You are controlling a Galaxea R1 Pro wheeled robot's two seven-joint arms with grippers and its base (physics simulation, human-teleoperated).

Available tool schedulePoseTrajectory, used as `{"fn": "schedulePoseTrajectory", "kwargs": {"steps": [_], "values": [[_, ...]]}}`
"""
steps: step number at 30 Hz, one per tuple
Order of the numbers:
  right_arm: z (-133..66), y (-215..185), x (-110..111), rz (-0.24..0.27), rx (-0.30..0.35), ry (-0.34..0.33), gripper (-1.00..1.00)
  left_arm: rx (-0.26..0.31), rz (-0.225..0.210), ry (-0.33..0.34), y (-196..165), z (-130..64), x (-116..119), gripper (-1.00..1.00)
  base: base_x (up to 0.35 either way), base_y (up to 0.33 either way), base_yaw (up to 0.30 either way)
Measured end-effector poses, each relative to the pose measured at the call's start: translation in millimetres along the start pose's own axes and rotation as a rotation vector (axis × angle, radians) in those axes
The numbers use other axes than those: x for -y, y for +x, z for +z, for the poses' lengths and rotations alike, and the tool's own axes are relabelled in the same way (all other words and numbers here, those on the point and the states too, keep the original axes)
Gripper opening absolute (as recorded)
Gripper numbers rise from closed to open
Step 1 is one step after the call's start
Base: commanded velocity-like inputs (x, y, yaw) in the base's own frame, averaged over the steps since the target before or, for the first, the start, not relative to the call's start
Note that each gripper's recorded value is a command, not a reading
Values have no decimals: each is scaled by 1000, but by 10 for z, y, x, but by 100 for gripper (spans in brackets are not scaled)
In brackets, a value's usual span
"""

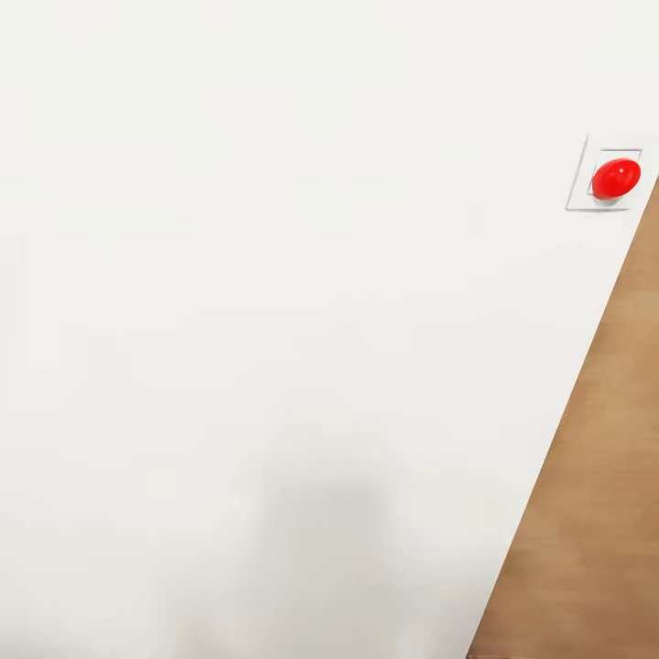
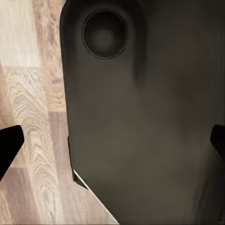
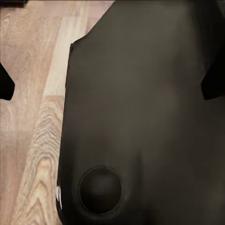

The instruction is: Put all the toys in the child's room - the three board games (two on the bed and one on the table), the two jigsaw puzzles on the table, and the tennis ball on the table - inside the toy box on the table in the child's room.

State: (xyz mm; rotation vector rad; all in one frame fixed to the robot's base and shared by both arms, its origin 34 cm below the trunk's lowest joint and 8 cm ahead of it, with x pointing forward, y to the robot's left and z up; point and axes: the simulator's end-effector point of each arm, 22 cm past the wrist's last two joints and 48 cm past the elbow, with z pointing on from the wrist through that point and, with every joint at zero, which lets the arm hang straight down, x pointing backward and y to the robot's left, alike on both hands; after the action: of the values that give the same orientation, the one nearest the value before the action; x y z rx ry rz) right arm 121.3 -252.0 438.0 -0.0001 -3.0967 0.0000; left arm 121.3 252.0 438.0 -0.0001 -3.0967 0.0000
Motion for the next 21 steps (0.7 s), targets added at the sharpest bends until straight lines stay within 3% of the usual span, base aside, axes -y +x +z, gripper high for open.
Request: {"fn": "schedulePoseTrajectory", "kwargs": {"steps": [5,7,14,21], "values": [[-9,-300,-164,46,29,-4,100,31,-21,1,-303,-7,57,100,0,0,0],[-15,-389,-261,28,35,-24,100,44,-31,7,-424,-13,79,100,0,0,0],[-8,-4,-358,14,0,-47,100,14,4,8,-73,-1,79,100,0,0,0],[-45,171,-375,13,-8,-49,100,-2,7,7,139,-35,71,100,0,0,0]]}}
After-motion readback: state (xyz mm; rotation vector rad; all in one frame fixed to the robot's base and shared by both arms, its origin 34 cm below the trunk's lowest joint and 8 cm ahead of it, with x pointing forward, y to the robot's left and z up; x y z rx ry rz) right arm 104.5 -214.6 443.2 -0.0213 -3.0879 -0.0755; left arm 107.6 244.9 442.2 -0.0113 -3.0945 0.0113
